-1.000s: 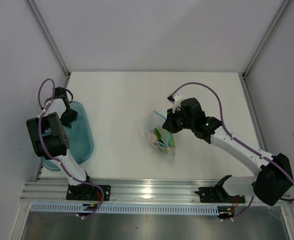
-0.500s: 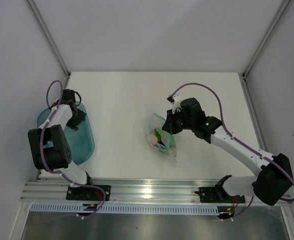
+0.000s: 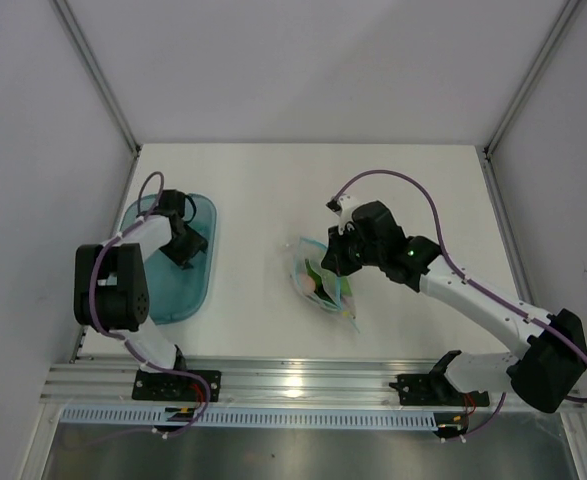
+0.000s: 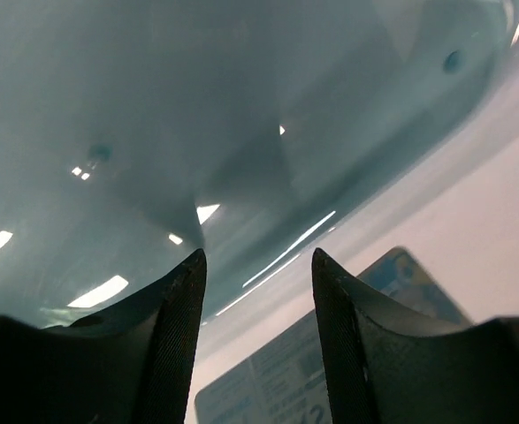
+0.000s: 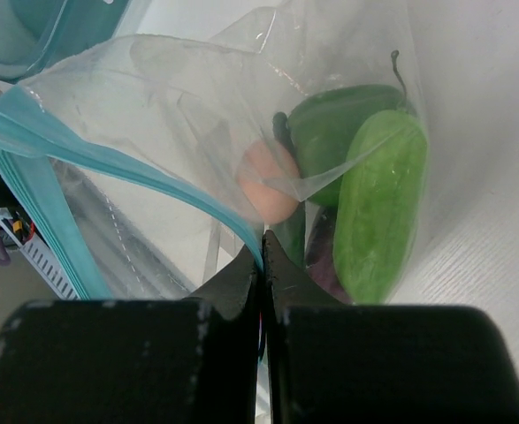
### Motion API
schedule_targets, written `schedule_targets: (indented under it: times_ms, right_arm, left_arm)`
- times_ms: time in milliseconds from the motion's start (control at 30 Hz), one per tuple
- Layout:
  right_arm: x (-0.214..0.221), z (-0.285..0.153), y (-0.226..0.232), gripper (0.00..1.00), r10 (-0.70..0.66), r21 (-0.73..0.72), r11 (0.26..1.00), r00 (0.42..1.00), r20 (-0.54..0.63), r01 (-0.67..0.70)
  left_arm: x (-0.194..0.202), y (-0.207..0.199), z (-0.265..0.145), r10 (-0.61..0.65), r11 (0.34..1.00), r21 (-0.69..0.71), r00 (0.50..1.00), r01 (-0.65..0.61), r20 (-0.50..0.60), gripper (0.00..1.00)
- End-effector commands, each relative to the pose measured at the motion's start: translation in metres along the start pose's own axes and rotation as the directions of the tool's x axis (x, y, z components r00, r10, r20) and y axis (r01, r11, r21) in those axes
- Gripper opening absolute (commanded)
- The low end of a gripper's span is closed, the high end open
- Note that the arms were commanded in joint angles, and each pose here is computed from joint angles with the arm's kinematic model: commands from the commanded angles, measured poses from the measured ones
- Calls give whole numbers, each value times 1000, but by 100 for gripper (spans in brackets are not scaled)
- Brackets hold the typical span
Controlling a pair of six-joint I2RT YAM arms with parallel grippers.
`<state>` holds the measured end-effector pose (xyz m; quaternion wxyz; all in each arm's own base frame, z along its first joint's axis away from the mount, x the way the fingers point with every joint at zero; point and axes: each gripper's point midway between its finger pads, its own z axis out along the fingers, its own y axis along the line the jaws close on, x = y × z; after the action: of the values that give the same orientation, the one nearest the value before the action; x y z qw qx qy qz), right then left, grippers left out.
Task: Place the food in the zip-top bag and seal the zipper
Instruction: Adjust the bin at the center of the board, then pick up the fake vegetable from the bin.
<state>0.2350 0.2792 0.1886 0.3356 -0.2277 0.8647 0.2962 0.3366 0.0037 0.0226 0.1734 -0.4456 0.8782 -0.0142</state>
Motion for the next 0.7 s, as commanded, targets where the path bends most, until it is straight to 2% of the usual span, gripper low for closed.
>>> schedule_targets:
  times_ms: [0, 200, 233, 333, 400, 500, 667]
  right_arm:
    - [-20, -11, 9, 0, -7, 3, 1000, 998, 64, 7]
    - [-16, -7, 8, 0, -23, 6, 1000, 998, 53, 22]
    - [-15, -7, 8, 0, -22, 9, 1000, 998, 52, 22]
    - [-15, -7, 5, 0, -32, 18, 999, 998, 55, 31]
    - [-14, -6, 4, 0, -38, 19, 999, 998, 52, 37]
    - [-14, -5, 2, 0, -44, 26, 999, 998, 54, 43]
    - [-11, 0, -1, 0, -43, 25, 999, 998, 45, 42]
  left_arm:
    - [4, -13, -29, -10, 993, 119, 999, 6, 33, 54]
    - [-22, -8, -63, 12, 992, 123, 987, -32, 163, 57]
    - [-29, -8, -69, 7, 992, 126, 983, -31, 185, 60]
    - [-54, -4, -80, -3, 996, 92, 970, -20, 243, 85]
    - [-67, -3, -82, -9, 997, 81, 965, -13, 263, 91]
    - [-83, 1, -74, 16, 999, 35, 965, -26, 262, 93]
    - [-113, -12, -62, 167, 985, -2, 943, -174, 288, 96]
